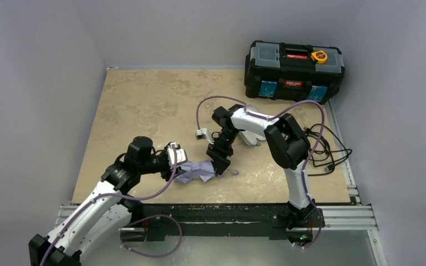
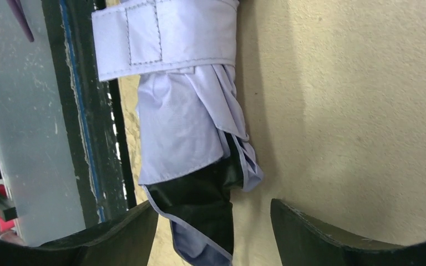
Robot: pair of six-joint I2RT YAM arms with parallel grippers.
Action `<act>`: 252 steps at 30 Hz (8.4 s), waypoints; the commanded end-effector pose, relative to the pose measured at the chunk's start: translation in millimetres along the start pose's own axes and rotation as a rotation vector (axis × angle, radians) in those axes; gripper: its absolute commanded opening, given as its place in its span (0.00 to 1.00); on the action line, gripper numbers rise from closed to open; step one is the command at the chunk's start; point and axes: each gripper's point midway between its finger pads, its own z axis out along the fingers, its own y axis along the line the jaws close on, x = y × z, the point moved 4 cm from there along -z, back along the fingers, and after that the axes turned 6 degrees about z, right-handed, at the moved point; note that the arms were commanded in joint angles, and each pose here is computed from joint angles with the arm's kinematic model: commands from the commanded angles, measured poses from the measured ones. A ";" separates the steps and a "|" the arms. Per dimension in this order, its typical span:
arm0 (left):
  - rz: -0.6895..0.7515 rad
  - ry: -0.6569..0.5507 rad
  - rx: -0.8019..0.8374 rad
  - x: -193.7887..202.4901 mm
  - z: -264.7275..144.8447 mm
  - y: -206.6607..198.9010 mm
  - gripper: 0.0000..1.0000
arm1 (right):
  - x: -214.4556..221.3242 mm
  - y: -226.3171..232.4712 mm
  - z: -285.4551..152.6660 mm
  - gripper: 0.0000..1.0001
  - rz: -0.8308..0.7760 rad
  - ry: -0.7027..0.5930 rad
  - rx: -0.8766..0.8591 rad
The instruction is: Open the umbrella
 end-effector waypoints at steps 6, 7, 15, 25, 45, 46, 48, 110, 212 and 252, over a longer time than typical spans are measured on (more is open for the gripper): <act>0.092 -0.027 0.044 2.4 33.9 -2.2 0.54 | -23.4 -3.7 15.4 0.74 0.001 -0.104 -0.028; 0.093 -0.023 0.044 2.7 35.6 -2.3 0.54 | -23.8 -4.5 16.6 0.74 0.001 -0.108 -0.027; 0.126 0.035 0.041 5.8 46.7 4.8 0.47 | -20.4 -12.7 33.4 0.42 0.026 -0.110 -0.051; 0.190 0.034 0.054 3.8 51.6 -1.0 0.42 | -29.2 -1.9 22.4 0.00 -0.002 -0.140 -0.061; 0.217 0.104 -0.033 5.4 69.1 16.1 0.22 | -28.9 26.8 21.0 0.00 0.016 -0.121 -0.185; 0.219 0.118 -0.028 7.6 70.2 15.4 0.22 | -29.0 27.4 21.1 0.00 0.015 -0.120 -0.185; 0.232 0.133 -0.007 8.2 71.5 12.4 0.21 | -30.2 28.0 20.3 0.00 0.015 -0.123 -0.183; -0.400 0.068 -0.197 -19.8 -16.7 36.8 0.71 | -70.4 51.2 -65.7 0.71 -0.008 -0.426 0.036; -1.252 0.462 -0.270 74.7 34.3 98.0 0.41 | -112.4 -5.7 -16.9 0.00 0.106 -0.528 0.405; 0.531 0.212 0.211 48.7 60.7 56.8 0.33 | -105.3 -3.1 -5.1 0.00 0.019 -0.480 0.337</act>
